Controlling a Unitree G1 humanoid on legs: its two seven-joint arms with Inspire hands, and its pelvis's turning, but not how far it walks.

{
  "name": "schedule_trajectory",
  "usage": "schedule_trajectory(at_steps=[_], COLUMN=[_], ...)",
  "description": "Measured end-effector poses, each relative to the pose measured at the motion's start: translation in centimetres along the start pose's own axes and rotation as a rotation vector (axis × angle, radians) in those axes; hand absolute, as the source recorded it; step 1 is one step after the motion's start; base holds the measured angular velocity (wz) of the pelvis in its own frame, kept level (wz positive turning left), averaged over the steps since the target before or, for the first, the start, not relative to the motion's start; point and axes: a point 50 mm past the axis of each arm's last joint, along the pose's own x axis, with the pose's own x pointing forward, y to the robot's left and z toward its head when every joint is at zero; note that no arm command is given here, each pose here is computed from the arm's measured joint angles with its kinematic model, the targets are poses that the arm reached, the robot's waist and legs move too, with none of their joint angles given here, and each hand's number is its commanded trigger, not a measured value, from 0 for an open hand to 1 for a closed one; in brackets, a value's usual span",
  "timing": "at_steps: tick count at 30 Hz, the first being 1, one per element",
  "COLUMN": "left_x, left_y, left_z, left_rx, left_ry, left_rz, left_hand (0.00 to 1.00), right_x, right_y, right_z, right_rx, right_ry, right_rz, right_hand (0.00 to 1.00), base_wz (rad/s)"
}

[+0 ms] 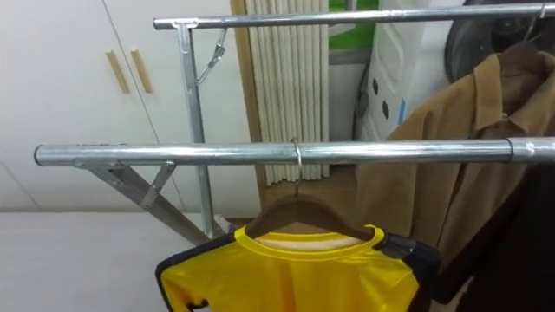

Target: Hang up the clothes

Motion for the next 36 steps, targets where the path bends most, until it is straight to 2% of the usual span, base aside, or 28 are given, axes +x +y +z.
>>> schedule_trajectory(at_steps=[7,12,14,16,18,20,22,26,30,32,36], left_x=[0.0,0.2,0.0,-0.2,-0.1,0.1,0.1,0.3,0.5,0.7,0.7], left_y=[-0.6,-1.4,-1.4,-0.5,-0.3,-0.3,1.2,1.3,2.8,1.4,1.3], left_z=[0.1,1.4,0.3,-1.1,-0.6,0.3,0.2,1.1,3.5,4.2,4.8], left_rx=[-0.009,-0.022,-0.037,-0.084,-0.095,-0.032,0.018,0.120,0.090,0.140,0.095], left_ry=[-0.002,-0.041,-0.006,0.047,0.042,0.027,0.048,0.059,-0.008,-0.036,-0.063], left_rz=[-0.020,-0.052,-0.054,-0.023,-0.022,-0.034,-0.005,-0.007,0.061,0.037,0.034], left_hand=[0.00,0.00,0.00,0.00,0.00,0.00,0.00,0.00,0.00,0.00,0.00], right_x=[0.8,0.7,0.7,0.9,0.8,0.8,0.7,0.4,1.1,0.8,0.3], right_y=[1.9,0.7,0.4,0.7,0.4,0.2,0.1,-1.1,1.4,0.1,-1.2], right_z=[2.2,3.3,4.4,5.1,5.3,5.1,5.1,3.8,4.8,3.8,2.5], right_rx=[-0.212,-0.247,-0.266,-0.263,-0.256,-0.252,-0.235,-0.189,-0.149,-0.148,-0.139], right_ry=[-0.026,-0.049,-0.067,-0.083,-0.089,-0.076,-0.079,-0.049,-0.106,-0.065,-0.018], right_rz=[0.060,0.007,-0.022,-0.030,-0.054,-0.068,-0.072,-0.108,-0.045,-0.096,-0.147], right_hand=[0.00,0.00,0.00,0.00,0.00,0.00,0.00,0.00,0.00,0.00,0.00], base_wz=[0.58,1.38,0.84,0.64,1.06,1.10,1.21,1.65,0.41,0.67,0.79])
